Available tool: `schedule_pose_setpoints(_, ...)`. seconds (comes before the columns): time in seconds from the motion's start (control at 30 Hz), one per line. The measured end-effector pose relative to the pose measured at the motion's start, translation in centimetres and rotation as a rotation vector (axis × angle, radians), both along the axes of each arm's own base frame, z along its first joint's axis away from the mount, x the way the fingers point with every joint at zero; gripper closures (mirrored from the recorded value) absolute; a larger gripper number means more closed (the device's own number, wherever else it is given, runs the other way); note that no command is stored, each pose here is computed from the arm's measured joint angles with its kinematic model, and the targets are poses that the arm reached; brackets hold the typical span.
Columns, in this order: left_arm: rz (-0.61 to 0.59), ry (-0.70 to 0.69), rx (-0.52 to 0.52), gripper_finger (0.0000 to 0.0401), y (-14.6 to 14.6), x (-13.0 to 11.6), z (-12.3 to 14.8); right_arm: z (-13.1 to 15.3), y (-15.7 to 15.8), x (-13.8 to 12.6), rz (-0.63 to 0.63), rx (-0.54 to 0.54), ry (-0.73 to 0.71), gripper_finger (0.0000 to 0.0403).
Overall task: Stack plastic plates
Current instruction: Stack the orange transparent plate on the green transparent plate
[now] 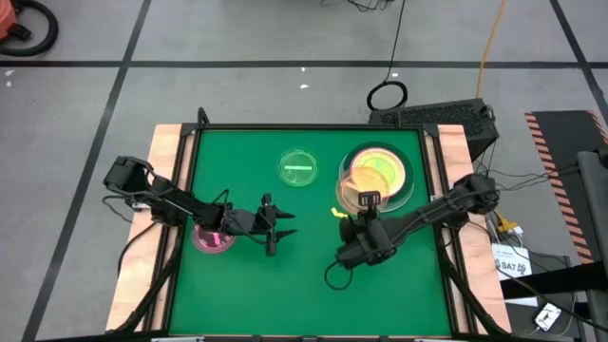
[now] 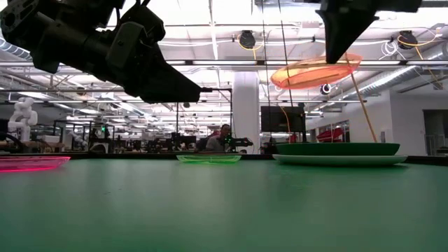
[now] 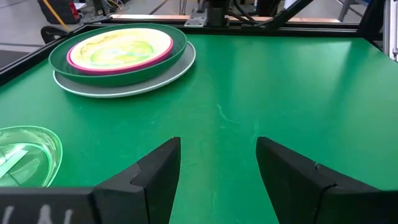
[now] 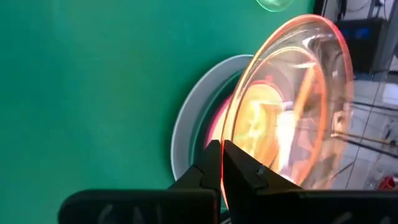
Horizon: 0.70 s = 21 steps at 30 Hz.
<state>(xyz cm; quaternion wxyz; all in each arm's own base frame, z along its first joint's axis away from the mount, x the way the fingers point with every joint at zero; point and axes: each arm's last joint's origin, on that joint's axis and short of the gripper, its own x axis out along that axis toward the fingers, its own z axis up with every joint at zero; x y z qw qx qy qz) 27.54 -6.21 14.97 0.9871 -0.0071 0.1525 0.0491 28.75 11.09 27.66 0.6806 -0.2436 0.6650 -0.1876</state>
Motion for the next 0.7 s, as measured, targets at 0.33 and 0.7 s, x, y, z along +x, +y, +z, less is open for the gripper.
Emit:
schedule_pose_setpoints(0.33,-0.015,0.005,0.05,0.0185,0.0,0.0,0.0,0.0,-1.9,0.7,-0.057,0.0,0.009,0.0403)
schedule_pose_setpoints(0.7,-0.006,0.006,0.05,0.0185,0.3,0.1,0.0,-0.6,-3.3,1.0,-0.11,-0.071,-0.031,0.0403)
